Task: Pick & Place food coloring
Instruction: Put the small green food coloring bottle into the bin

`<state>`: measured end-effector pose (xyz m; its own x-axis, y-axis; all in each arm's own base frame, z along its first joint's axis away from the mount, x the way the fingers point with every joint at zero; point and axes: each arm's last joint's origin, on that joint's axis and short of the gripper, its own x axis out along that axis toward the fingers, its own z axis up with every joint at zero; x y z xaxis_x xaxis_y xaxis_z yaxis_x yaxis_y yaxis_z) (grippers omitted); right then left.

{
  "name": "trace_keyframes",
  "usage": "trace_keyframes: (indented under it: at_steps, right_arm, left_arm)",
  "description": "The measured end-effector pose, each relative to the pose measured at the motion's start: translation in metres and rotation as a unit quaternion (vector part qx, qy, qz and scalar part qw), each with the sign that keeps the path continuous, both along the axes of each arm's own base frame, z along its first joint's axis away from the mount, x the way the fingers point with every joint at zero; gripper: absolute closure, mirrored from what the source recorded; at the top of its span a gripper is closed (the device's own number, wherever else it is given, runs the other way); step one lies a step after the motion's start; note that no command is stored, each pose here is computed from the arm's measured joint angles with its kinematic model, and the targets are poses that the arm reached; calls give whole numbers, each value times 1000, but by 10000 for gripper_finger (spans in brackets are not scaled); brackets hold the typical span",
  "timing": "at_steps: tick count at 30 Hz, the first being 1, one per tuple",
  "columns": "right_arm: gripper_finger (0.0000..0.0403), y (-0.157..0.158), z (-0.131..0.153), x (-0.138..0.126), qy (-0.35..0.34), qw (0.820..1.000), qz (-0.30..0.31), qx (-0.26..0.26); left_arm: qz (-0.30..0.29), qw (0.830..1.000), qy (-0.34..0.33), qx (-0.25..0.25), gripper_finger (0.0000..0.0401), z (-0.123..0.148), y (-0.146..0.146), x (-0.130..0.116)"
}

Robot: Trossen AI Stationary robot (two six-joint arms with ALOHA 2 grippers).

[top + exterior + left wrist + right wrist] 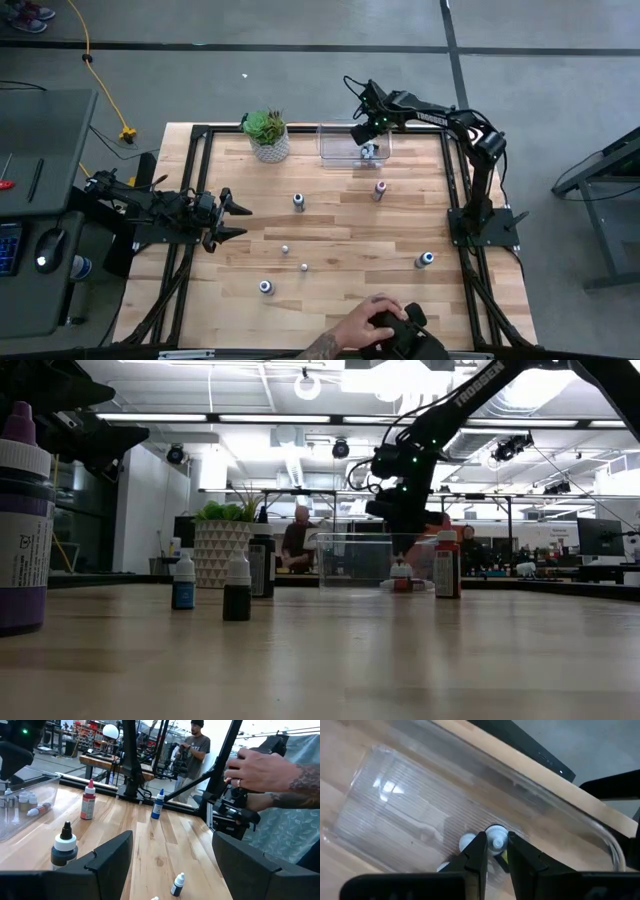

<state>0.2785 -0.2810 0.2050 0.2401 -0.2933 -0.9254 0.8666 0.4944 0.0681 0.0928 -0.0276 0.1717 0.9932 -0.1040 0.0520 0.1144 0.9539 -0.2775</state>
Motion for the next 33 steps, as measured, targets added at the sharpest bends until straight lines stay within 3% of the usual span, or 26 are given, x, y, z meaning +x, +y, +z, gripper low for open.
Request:
trace_keyframes:
  at_steps: [24, 33]
  right_arm:
    - [339, 0, -11, 0, -22, 1000, -18, 3]
    - [344, 1, -27, 7, -28, 999, -10, 40]
  left_arm:
    - [0, 1000, 0, 0, 130, 0, 0, 0]
    - [0, 1000, 0, 0, 130, 0, 0, 0]
